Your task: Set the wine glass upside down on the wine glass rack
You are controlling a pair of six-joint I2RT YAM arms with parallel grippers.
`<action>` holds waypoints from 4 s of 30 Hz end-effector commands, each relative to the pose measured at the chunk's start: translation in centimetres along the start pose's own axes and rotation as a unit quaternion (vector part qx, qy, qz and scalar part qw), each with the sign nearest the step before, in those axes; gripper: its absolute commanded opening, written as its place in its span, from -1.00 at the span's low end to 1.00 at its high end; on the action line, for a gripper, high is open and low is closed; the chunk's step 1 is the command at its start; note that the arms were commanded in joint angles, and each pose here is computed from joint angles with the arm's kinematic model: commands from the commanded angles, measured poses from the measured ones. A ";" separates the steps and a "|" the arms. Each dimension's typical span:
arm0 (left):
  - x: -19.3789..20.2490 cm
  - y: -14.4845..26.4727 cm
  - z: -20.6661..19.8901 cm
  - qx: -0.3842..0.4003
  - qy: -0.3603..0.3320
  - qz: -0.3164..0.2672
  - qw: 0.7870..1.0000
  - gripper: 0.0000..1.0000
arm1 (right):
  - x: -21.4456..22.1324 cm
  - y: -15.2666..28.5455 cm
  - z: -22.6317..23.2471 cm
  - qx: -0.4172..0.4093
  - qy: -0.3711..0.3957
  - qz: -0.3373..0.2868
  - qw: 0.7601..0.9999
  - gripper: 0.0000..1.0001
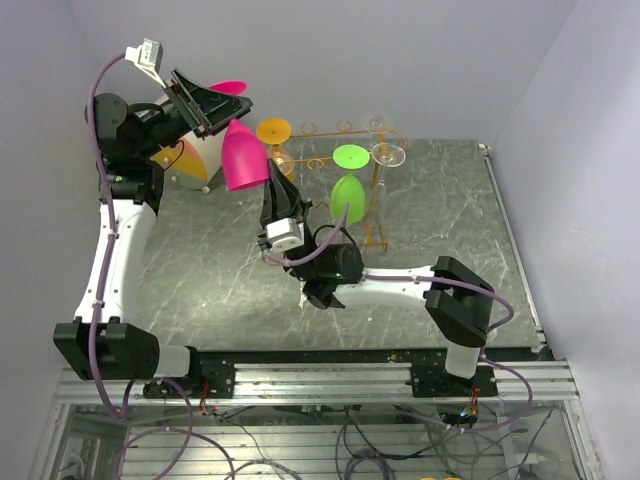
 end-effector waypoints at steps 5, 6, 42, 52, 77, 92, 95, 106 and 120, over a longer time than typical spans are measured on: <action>1.3 0.5 -1.1 -0.037 0.088 0.031 0.995 0.45 | -2.4 0.3 -5.4 0.124 -0.075 -0.051 0.988 -1.00; 1.3 0.5 -1.0 -0.038 0.086 0.030 0.995 0.46 | -2.4 0.2 -5.5 0.125 -0.074 -0.052 0.988 -1.00; 1.1 1.6 0.2 -0.050 0.110 0.015 0.993 0.01 | -1.5 -0.2 -6.9 0.144 -0.036 -0.039 0.988 -1.00; 1.2 1.9 0.6 -0.057 0.111 0.011 0.992 0.00 | -1.2 -0.1 -7.1 0.144 -0.035 -0.036 0.988 -1.00; 1.5 2.6 -2.1 0.023 0.072 0.005 0.997 -0.86 | -0.4 -0.1 -6.4 0.143 -0.039 -0.021 0.989 -1.00; 0.3 3.1 -3.4 -0.057 -0.159 0.055 0.984 -0.86 | -1.1 1.2 -8.4 0.077 -0.071 -0.005 0.994 1.00; 1.0 3.3 -3.3 -0.079 -0.190 0.080 0.975 -0.86 | -1.6 2.6 -10.0 0.032 -0.109 0.009 0.993 1.00; 10.7 0.0 0.7 -0.150 -0.285 0.185 0.928 -0.87 | -4.3 4.0 -21.3 -0.018 -0.204 0.162 0.965 1.00; 16.0 -3.4 4.8 -0.142 -0.307 0.133 0.932 -0.86 | -3.7 6.9 -23.0 0.006 -0.280 0.213 0.936 1.00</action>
Point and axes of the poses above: each gripper's point midway between its finger pads, its own y axis back along the fingers, its own z axis along the line the jaws close on, x = y × z, the point moved 6 cm from there along y, back along the fingers, and after that the axes turned 11 degrees about y, right-handed, at the moved point
